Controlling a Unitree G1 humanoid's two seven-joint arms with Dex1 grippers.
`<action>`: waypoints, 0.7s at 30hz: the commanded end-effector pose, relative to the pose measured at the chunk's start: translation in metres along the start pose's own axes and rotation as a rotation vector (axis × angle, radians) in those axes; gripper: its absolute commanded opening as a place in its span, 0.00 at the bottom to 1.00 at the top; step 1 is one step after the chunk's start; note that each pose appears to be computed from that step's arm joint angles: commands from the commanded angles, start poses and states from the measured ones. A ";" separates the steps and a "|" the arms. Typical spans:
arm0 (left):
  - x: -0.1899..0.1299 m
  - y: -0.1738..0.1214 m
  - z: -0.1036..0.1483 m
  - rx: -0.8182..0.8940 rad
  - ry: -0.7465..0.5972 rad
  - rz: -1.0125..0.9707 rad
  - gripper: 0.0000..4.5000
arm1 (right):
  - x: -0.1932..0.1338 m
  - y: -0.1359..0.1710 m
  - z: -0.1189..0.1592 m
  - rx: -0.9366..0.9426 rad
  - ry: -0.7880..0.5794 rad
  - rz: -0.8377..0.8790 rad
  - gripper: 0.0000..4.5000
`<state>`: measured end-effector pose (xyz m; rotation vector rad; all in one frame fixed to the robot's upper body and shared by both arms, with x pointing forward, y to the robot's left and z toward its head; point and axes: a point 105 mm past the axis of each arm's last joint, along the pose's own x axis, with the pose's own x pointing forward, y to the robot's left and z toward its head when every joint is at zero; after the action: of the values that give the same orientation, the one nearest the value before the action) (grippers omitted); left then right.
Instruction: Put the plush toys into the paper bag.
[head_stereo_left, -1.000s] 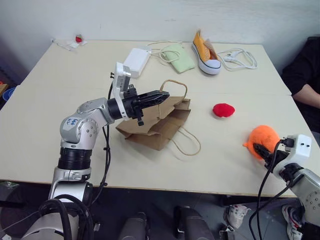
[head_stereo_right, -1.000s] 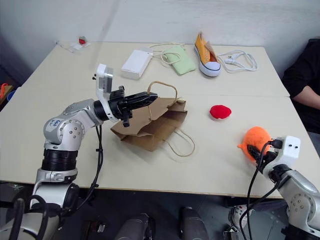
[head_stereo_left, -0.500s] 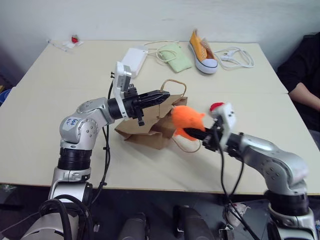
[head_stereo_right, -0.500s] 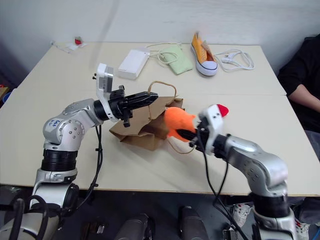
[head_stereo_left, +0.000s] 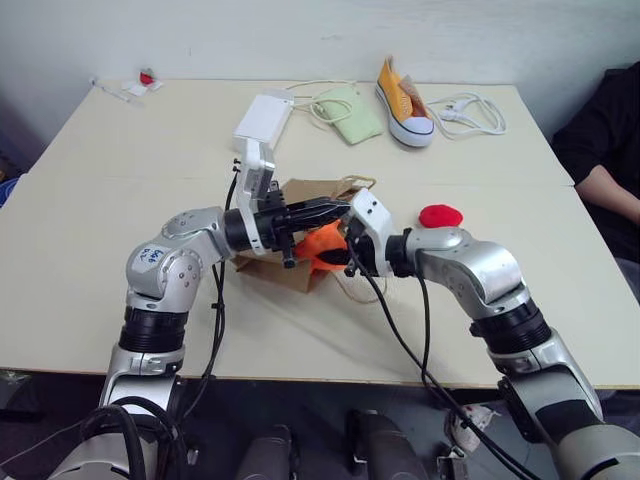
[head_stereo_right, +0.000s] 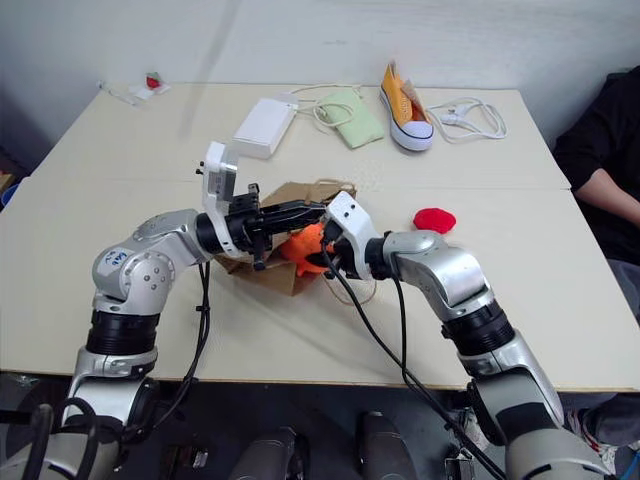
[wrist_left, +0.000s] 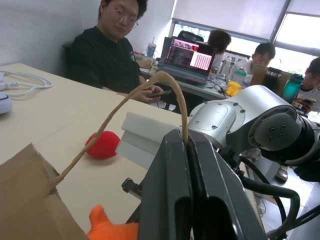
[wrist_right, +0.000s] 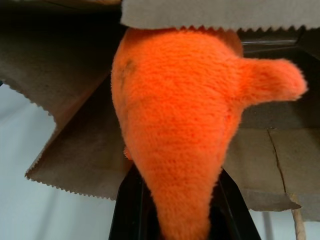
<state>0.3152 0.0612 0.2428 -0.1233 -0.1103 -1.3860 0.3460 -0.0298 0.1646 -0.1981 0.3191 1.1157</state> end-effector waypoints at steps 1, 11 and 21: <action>0.001 -0.007 0.012 0.030 -0.035 -0.021 0.00 | 0.004 0.001 0.016 0.005 -0.061 0.032 0.01; 0.002 -0.006 0.012 0.006 -0.059 -0.004 0.00 | 0.031 -0.015 0.013 0.159 -0.105 -0.014 0.01; -0.002 0.003 0.023 -0.016 -0.107 0.050 0.00 | 0.037 0.000 0.012 0.208 -0.204 -0.011 0.48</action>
<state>0.3213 0.0644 0.2483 -0.2050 -0.1203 -1.3228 0.3653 0.0019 0.1412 0.1127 0.3449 1.0586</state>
